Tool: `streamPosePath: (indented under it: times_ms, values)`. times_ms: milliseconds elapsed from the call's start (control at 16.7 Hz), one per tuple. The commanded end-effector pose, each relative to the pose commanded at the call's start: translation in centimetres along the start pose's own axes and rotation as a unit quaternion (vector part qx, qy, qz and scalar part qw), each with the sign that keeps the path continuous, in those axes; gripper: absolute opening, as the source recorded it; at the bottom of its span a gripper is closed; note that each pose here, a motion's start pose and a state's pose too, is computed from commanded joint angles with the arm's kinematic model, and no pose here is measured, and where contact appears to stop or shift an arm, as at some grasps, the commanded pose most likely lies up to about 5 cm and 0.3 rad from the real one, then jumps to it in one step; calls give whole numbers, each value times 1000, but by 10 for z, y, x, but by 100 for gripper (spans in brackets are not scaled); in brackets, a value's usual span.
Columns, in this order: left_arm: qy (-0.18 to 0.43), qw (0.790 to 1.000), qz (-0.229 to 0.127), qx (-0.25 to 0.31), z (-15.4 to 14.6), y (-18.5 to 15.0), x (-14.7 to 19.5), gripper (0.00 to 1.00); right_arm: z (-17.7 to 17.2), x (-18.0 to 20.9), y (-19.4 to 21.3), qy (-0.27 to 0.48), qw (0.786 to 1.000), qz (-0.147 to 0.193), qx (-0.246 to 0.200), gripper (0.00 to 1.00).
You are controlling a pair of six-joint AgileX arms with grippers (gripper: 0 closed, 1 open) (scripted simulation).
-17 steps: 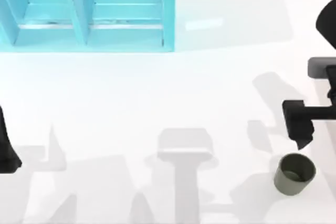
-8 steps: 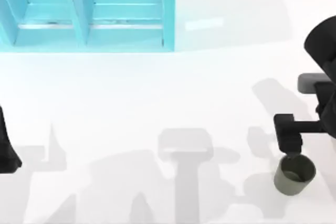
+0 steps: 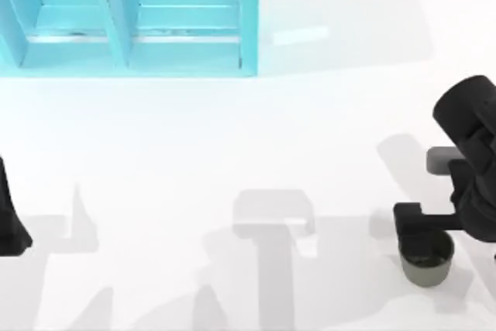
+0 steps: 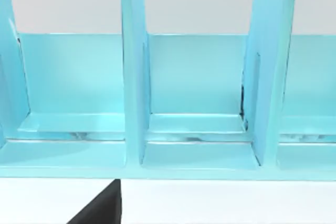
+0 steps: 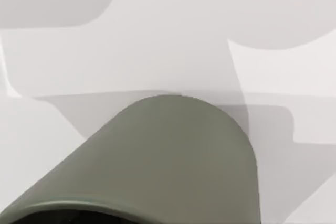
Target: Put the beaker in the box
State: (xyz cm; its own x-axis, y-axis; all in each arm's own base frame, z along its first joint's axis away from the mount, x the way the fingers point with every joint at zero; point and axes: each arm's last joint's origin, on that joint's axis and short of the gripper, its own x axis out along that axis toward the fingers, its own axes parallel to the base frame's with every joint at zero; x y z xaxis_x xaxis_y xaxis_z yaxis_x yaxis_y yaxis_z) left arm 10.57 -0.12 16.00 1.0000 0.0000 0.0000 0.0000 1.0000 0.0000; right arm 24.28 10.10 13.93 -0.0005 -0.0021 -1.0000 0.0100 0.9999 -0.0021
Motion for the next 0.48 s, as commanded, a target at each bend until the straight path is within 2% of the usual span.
streamPosePath:
  times_ms: [120, 480]
  values:
    - [0, 1000, 0, 0, 0, 0, 0, 100, 0, 0, 0, 0, 1000, 0, 0, 100]
    - [0, 1000, 0, 0, 0, 0, 0, 100, 0, 0, 0, 0, 1000, 0, 0, 55]
